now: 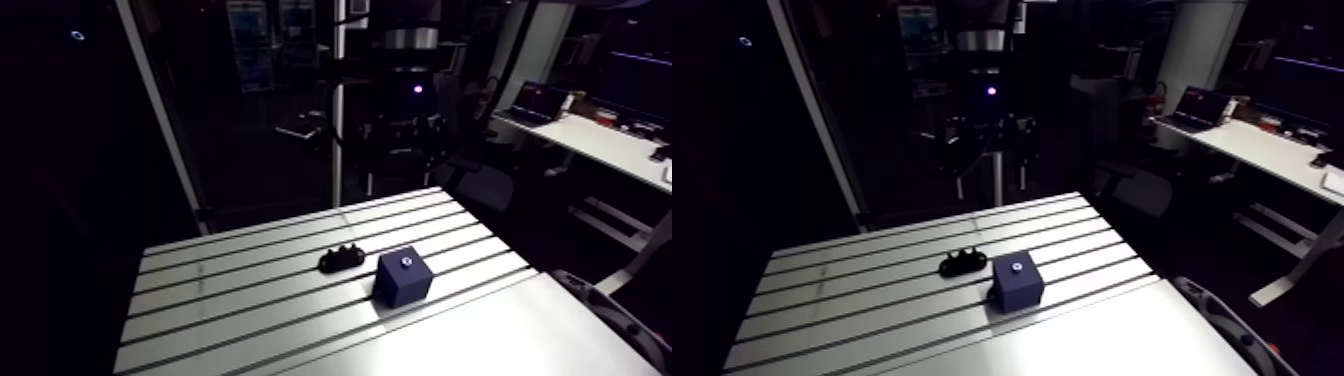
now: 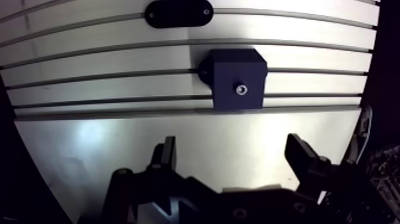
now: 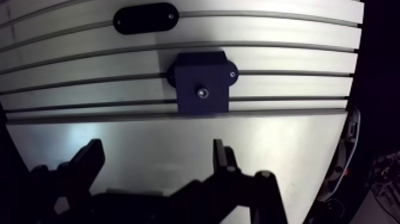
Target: Pick up the M10 bolt and insert it into the hole until fully seated.
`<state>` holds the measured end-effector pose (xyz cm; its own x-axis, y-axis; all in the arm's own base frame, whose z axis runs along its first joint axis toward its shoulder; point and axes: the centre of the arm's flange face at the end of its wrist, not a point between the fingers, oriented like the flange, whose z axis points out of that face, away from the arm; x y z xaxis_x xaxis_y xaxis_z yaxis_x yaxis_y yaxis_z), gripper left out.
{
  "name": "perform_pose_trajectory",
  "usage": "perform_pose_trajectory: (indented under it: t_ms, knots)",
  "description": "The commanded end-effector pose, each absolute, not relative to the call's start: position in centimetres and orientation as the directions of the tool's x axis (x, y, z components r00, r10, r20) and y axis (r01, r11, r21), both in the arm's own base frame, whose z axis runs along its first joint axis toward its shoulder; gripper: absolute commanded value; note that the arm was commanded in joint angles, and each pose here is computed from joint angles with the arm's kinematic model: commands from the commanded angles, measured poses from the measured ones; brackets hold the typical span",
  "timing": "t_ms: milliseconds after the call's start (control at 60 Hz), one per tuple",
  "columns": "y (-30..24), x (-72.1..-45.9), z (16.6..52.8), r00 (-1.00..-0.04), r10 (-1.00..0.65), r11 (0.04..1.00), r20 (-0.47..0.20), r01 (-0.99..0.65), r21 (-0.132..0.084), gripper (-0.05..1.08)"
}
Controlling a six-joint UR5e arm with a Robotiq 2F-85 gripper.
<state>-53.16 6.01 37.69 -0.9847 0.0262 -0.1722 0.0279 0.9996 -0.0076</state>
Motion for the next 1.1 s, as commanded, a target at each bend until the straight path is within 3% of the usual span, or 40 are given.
perform_pose_trajectory:
  t_ms: [17,450,867,1100]
  knots:
    - [-0.3,-54.7,46.4,-0.994,-0.042,0.999,-0.098,-0.043,0.017,0.0]
    - [-7.1,-56.2,49.9,-0.997,-0.069,0.998,-0.041,-0.069,0.006,0.0]
    - [-8.8,-56.2,51.2,-0.996,-0.071,0.997,-0.045,-0.072,0.013,0.01]
    - [-8.9,-55.7,51.6,-0.996,-0.038,0.999,-0.084,-0.039,0.005,0.01]
